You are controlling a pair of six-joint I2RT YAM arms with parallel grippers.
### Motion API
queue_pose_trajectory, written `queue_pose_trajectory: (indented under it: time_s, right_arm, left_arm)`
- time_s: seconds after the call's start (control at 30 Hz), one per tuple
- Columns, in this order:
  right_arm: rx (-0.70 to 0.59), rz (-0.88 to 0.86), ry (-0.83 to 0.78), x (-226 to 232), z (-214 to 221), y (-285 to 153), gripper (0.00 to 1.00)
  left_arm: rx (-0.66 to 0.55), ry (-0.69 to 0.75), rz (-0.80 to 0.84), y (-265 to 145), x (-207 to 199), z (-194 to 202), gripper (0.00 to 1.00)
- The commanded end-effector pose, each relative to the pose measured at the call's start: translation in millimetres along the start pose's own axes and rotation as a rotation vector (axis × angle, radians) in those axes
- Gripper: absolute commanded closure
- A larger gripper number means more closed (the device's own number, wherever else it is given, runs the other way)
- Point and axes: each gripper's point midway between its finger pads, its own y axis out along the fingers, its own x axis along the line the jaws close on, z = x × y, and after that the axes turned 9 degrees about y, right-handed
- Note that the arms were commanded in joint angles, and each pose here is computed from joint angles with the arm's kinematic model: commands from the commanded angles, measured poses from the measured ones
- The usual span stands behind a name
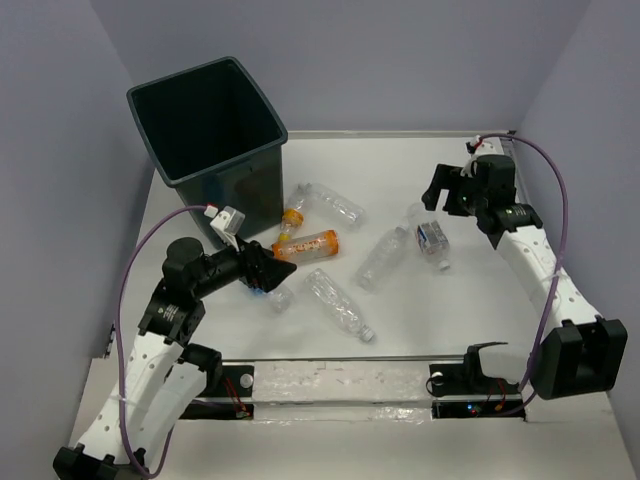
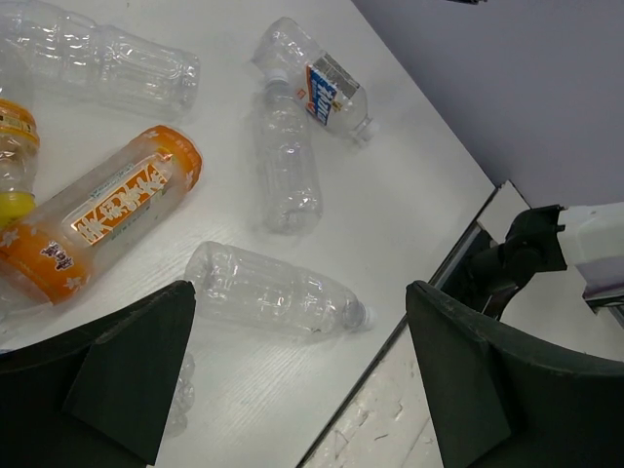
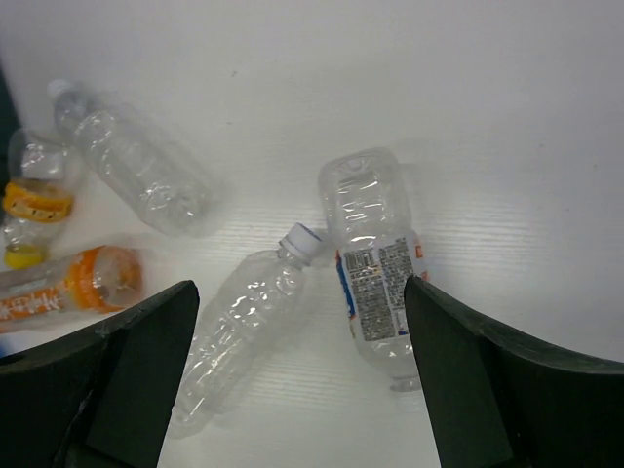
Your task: Put the plastic bottles in the bin
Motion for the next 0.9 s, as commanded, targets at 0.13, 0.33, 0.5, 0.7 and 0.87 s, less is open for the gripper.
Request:
queue_pose_trajectory:
  time_s: [0.13,0.33,0.5,0.7,0.87]
  right_arm:
    - [0.074,0.178,-0.136,-27.4,-18.5,24.5,0.08]
    - [0.194,0.220,-0.177,-37.4,6.3,51.7,0.08]
    - [0.258,0.224,-0.199,-42.5,23.2,67.5,0.07]
    - [0.334,0.173,-0.211,-40.1,38.4,91.1,0.06]
    - [0.379,0.204,-0.226,-51.1,46.9,116.6,0.05]
  left_arm:
    - [-0.023,-0.003,-0.010,3.2,0.3,-12.0,0.01]
    - [0.009,-0.052,-0.067,7.2,11.8,-2.6,0.01]
    - [0.036,-0.071,-0.120,9.3,21.7,3.7,0.01]
    - [0.099,-0.129,-0.262,5.0,42.6,10.8,0.01]
    - [0.126,-0.151,-0.384,-7.1,56.2,11.8,0.01]
